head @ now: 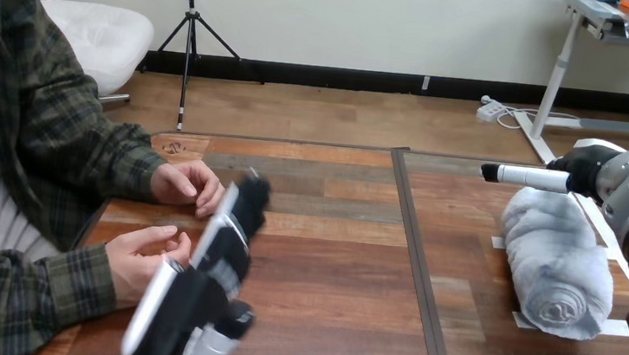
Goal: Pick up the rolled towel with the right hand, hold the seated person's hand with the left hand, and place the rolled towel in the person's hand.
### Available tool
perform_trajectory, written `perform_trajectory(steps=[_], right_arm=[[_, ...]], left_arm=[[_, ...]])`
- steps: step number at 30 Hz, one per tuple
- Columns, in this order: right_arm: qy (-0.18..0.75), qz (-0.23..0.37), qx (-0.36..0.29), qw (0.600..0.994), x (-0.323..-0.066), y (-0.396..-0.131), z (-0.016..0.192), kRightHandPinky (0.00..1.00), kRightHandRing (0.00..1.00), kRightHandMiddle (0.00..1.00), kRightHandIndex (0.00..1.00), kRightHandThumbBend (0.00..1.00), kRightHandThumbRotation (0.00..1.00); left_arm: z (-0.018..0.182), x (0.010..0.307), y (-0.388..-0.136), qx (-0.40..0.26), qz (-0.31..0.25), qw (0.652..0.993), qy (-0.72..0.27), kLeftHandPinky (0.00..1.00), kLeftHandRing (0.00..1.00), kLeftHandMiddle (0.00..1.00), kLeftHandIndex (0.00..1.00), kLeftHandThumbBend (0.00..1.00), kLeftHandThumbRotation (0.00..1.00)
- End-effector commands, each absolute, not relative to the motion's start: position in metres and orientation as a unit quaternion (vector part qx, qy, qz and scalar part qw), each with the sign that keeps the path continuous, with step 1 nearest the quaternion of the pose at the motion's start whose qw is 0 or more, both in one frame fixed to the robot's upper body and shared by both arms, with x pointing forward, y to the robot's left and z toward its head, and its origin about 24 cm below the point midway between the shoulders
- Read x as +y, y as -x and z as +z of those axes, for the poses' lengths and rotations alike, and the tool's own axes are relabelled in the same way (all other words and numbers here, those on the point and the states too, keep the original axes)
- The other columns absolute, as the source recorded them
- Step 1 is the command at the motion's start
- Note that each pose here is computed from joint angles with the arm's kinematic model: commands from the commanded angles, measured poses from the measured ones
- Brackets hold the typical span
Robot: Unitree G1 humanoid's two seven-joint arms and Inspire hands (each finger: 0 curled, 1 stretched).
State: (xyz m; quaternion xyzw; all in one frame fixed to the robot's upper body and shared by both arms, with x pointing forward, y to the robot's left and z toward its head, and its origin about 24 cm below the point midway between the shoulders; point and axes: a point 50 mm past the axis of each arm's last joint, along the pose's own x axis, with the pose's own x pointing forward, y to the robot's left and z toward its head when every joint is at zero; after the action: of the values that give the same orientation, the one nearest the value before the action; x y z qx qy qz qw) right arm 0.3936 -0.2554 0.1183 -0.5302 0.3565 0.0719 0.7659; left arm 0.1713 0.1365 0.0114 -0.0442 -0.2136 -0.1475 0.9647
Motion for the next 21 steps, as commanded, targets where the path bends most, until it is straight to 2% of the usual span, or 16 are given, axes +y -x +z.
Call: perform_trajectory(steps=[1, 3, 6, 10, 12, 13, 15, 17, 19, 21], right_arm=[[0.529, 0.052, 0.338, 0.777, -0.259, -0.397, 0.131, 1.00, 1.00, 1.00, 1.00, 0.83, 0.87], [0.533, 0.056, 0.341, 0.772, -0.259, -0.396, 0.127, 0.98, 1.00, 1.00, 1.00, 0.83, 0.85], [0.535, 0.053, 0.345, 0.770, -0.259, -0.394, 0.121, 0.90, 1.00, 1.00, 1.00, 0.83, 0.84], [0.518, 0.044, 0.351, 0.778, -0.260, -0.392, 0.114, 0.71, 1.00, 1.00, 1.00, 0.84, 0.81], [0.452, 0.020, 0.350, 0.820, -0.261, -0.390, 0.110, 0.64, 1.00, 1.00, 1.00, 0.83, 0.77], [0.433, 0.014, 0.350, 0.830, -0.261, -0.390, 0.109, 0.66, 1.00, 1.00, 1.00, 0.82, 0.70], [0.481, 0.031, 0.356, 0.801, -0.262, -0.389, 0.107, 0.69, 1.00, 1.00, 1.00, 0.82, 0.70], [0.501, 0.032, 0.356, 0.788, -0.262, -0.388, 0.106, 0.64, 1.00, 1.00, 1.00, 0.83, 0.73], [0.497, 0.023, 0.352, 0.793, -0.262, -0.388, 0.106, 0.54, 0.99, 1.00, 1.00, 0.84, 0.73], [0.520, 0.022, 0.357, 0.776, -0.264, -0.387, 0.104, 0.44, 0.96, 1.00, 1.00, 0.86, 0.76]], left_arm=[[0.029, 0.138, -0.170, -0.261, -0.151, 0.952, 0.051, 1.00, 1.00, 1.00, 0.99, 1.00, 0.83], [0.030, 0.140, -0.169, -0.266, -0.151, 0.951, 0.049, 1.00, 1.00, 1.00, 0.99, 1.00, 0.83], [0.031, 0.143, -0.166, -0.266, -0.147, 0.951, 0.051, 1.00, 1.00, 1.00, 0.98, 1.00, 0.83], [0.031, 0.146, -0.164, -0.266, -0.144, 0.951, 0.059, 1.00, 1.00, 1.00, 0.97, 1.00, 0.83], [0.032, 0.148, -0.162, -0.264, -0.145, 0.951, 0.065, 1.00, 1.00, 0.99, 0.97, 1.00, 0.83], [0.032, 0.148, -0.161, -0.263, -0.145, 0.951, 0.067, 1.00, 1.00, 0.99, 0.96, 1.00, 0.83], [0.033, 0.150, -0.160, -0.264, -0.147, 0.951, 0.067, 1.00, 1.00, 0.99, 0.96, 1.00, 0.83], [0.033, 0.151, -0.159, -0.266, -0.146, 0.951, 0.065, 1.00, 1.00, 1.00, 0.96, 1.00, 0.83], [0.033, 0.152, -0.159, -0.267, -0.144, 0.951, 0.065, 1.00, 1.00, 1.00, 0.96, 1.00, 0.83], [0.034, 0.153, -0.158, -0.266, -0.145, 0.951, 0.066, 1.00, 1.00, 1.00, 0.96, 1.00, 0.83]])
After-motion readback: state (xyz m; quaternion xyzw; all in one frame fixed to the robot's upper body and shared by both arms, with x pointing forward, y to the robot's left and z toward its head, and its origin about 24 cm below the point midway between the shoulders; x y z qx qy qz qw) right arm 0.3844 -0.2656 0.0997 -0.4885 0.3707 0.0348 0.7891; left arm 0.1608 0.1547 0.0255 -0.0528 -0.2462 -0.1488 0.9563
